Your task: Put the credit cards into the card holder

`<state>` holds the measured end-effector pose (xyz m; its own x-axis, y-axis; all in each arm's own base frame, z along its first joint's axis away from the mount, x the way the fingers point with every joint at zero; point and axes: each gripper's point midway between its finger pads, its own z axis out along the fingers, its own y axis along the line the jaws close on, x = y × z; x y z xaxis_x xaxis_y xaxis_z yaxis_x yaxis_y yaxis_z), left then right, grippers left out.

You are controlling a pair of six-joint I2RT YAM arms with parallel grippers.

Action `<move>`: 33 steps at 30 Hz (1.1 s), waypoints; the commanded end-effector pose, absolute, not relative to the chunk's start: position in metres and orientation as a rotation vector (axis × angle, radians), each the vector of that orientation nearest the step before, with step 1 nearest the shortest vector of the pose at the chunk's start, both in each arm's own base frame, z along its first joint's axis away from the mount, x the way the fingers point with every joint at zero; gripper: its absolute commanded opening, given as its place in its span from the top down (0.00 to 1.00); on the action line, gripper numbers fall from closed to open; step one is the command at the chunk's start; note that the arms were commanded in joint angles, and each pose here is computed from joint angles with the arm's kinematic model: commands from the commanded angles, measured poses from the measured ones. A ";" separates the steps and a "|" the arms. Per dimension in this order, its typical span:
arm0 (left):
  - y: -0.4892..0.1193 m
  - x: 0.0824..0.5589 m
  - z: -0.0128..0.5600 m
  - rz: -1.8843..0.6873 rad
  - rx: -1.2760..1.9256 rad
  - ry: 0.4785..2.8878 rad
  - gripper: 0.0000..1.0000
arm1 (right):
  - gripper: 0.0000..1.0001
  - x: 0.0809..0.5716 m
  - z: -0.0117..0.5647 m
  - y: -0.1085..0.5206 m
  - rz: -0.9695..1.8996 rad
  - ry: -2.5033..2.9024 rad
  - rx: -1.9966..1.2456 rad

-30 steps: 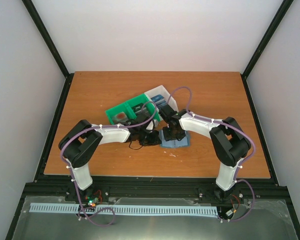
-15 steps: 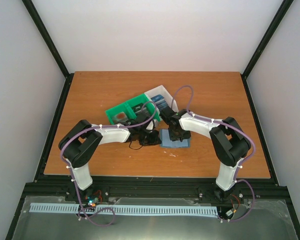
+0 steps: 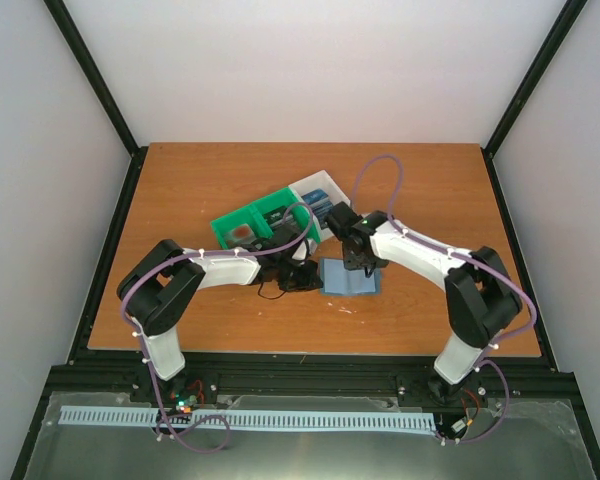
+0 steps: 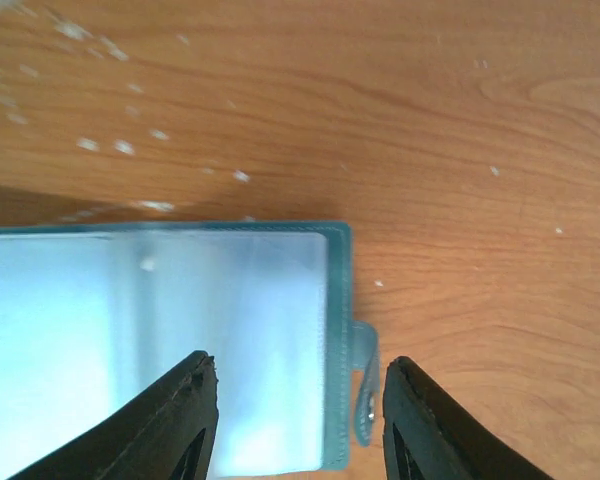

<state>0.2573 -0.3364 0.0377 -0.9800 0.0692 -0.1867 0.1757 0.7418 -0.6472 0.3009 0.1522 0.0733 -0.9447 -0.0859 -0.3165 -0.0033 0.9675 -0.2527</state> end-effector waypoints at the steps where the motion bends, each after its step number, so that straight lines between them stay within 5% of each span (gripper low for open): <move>1: -0.343 0.263 0.049 -1.097 0.235 2.749 1.00 | 0.53 0.314 0.115 0.187 -0.075 2.706 -0.094; 11: -0.342 0.264 0.047 -1.088 0.226 2.755 0.99 | 0.73 0.299 0.089 0.227 0.204 2.801 -0.255; 16: -0.339 0.263 0.044 -1.071 0.210 2.769 0.98 | 0.62 0.290 0.054 0.212 0.077 2.891 -0.229; 28: -0.327 0.261 0.057 -1.028 0.160 2.754 0.60 | 0.42 0.277 0.005 0.202 -0.019 2.992 -0.239; 33: -0.313 0.267 0.080 -0.987 0.121 2.701 0.51 | 0.39 0.269 -0.007 0.192 -0.084 3.022 -0.240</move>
